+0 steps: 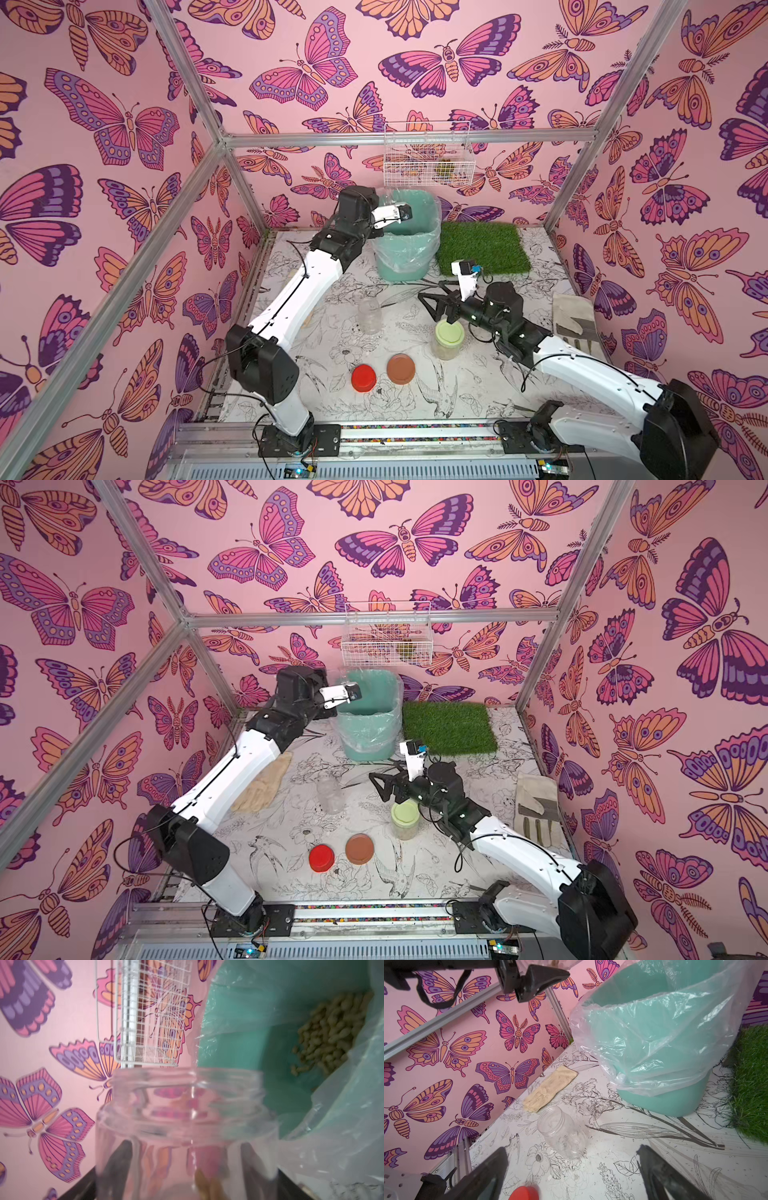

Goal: Empty moldy peanuts from jars
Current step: Pour the moldy peanuts from the jar into the trash bin.

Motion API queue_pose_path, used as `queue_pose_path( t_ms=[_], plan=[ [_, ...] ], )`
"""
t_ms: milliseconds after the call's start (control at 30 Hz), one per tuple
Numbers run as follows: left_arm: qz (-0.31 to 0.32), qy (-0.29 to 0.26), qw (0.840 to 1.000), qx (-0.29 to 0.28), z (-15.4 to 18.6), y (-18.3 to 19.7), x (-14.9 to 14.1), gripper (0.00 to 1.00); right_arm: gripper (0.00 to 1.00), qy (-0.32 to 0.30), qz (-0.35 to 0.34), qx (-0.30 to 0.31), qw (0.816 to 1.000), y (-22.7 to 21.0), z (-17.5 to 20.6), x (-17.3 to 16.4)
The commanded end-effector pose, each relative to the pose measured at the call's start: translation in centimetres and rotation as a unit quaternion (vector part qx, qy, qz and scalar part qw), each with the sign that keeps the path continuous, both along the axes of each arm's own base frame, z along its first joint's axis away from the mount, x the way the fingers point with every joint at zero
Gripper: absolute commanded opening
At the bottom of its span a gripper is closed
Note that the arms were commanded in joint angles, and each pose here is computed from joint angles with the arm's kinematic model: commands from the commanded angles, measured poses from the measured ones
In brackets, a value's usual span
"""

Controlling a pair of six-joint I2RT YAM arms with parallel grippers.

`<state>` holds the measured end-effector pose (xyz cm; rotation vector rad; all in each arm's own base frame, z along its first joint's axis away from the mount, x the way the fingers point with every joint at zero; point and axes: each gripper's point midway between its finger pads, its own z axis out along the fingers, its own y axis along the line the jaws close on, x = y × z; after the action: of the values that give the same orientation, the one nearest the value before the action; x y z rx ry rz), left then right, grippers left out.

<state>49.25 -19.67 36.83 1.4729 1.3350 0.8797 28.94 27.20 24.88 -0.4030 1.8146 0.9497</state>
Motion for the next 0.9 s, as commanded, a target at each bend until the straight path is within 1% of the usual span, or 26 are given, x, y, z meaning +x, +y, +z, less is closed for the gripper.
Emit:
queue_pose_path(
  t_ms=[0,33,100,133,200,300,500,633,700,767,833,867],
  plan=[
    [-0.037,-0.111,0.949,0.293,2.2,-0.2,3.3,0.00,0.99,-0.015,-0.013,0.003,1.000,-0.6,0.4,0.2],
    [-0.051,-0.134,0.943,0.301,3.4,-1.1,3.7,0.00,0.99,-0.015,-0.016,0.002,1.000,-0.7,0.3,0.3],
    [-0.076,-0.163,0.939,0.293,5.3,-2.8,4.0,0.00,0.99,-0.017,-0.020,0.001,1.000,-0.9,0.3,0.2],
    [-0.087,-0.171,0.934,0.302,5.6,-3.3,4.2,0.00,0.99,-0.019,-0.022,-0.001,1.000,-1.0,0.2,0.2],
    [-0.104,-0.180,0.931,0.300,5.8,-4.2,4.2,0.00,0.99,-0.022,-0.024,-0.004,0.999,-1.2,0.1,0.2],
    [-0.111,-0.180,0.928,0.308,5.6,-4.6,4.3,0.00,0.99,-0.025,-0.025,-0.008,0.999,-1.3,-0.1,0.1],
    [-0.131,-0.171,0.922,0.322,4.8,-5.3,3.6,0.00,0.99,-0.024,-0.025,-0.011,0.999,-1.3,-0.5,0.2],
    [-0.133,-0.166,0.923,0.321,4.4,-5.3,3.4,0.00,0.99,-0.023,-0.024,-0.006,0.999,-1.2,-0.3,0.3],
    [-0.132,-0.162,0.929,0.305,4.2,-5.3,3.2,0.00,0.99,-0.021,-0.023,-0.005,0.999,-1.1,-0.4,0.3],
    [-0.123,-0.155,0.945,0.260,4.4,-5.3,3.0,0.00,0.99,-0.020,-0.024,-0.004,1.000,-1.1,-0.3,0.3],
    [-0.101,-0.142,0.968,0.179,4.9,-5.1,2.8,0.00,0.99,-0.022,-0.024,-0.001,0.999,-1.1,-0.1,0.4],
    [-0.089,-0.135,0.977,0.142,5.2,-4.9,2.6,0.00,0.99,-0.022,-0.024,-0.001,0.999,-1.1,0.0,0.4]
  ],
)
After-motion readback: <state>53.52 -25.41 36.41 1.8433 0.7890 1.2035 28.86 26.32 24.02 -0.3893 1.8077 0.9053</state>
